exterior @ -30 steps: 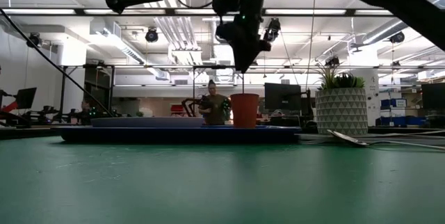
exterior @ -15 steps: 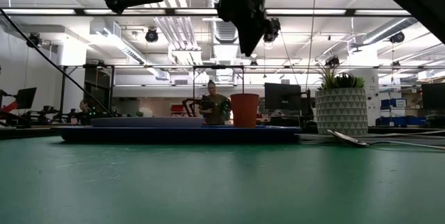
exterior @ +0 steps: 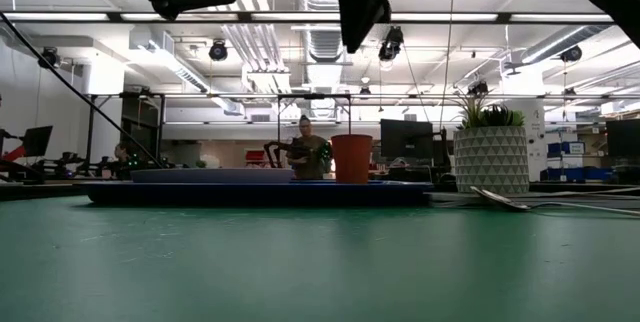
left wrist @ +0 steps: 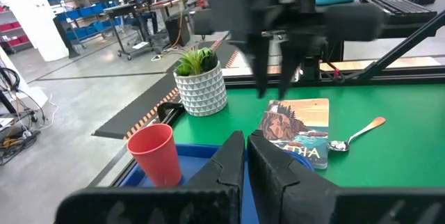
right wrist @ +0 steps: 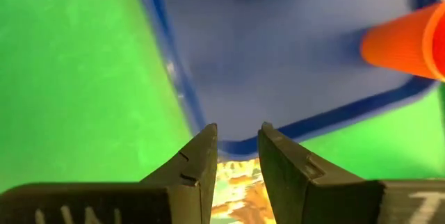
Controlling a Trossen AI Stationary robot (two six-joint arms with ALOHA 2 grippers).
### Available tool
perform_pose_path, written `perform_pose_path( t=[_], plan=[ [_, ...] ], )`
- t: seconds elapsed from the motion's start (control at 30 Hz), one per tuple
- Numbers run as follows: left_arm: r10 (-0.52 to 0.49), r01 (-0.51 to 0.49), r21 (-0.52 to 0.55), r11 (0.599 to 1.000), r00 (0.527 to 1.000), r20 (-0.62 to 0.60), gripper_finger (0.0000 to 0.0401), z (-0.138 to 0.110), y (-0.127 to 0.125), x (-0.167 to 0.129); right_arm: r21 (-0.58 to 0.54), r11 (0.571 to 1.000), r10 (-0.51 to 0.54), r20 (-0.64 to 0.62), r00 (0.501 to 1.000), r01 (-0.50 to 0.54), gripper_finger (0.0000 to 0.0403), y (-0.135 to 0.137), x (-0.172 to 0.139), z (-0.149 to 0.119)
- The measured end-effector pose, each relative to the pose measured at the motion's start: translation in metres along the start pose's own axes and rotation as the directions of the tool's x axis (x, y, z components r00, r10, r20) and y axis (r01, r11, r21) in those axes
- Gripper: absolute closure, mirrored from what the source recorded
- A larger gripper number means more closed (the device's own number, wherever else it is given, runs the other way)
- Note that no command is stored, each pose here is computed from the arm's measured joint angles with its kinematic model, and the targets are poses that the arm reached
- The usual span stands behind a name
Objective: Pick and place plate/cup/fork/spoon on tray
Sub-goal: Put the orange spoon on the blue serving tray to the right of the white plate
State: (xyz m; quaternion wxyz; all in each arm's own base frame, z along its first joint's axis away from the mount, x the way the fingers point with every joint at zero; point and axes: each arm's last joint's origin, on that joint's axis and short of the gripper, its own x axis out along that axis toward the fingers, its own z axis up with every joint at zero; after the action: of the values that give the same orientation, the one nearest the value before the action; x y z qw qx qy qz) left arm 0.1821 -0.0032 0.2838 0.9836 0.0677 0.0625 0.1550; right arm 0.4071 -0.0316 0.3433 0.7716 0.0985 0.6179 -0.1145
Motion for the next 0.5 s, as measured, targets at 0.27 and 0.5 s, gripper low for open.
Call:
perform_pose_path(
  t=[0.27,0.5],
  plan=[
    [0.000,0.000,0.000,1.000,1.000,-0.002,0.0400,0.000,0.000,0.000,-0.121,0.990,0.071,-0.033,0.997,-0.074,0.0310,0.051,0.000,-0.016],
    [-0.001,0.001,0.000,1.000,1.000,-0.006,0.0400,-0.001,0.000,0.000,-0.162,0.984,0.063,-0.095,0.993,-0.078,0.0310,0.091,0.011,-0.036]
  ],
)
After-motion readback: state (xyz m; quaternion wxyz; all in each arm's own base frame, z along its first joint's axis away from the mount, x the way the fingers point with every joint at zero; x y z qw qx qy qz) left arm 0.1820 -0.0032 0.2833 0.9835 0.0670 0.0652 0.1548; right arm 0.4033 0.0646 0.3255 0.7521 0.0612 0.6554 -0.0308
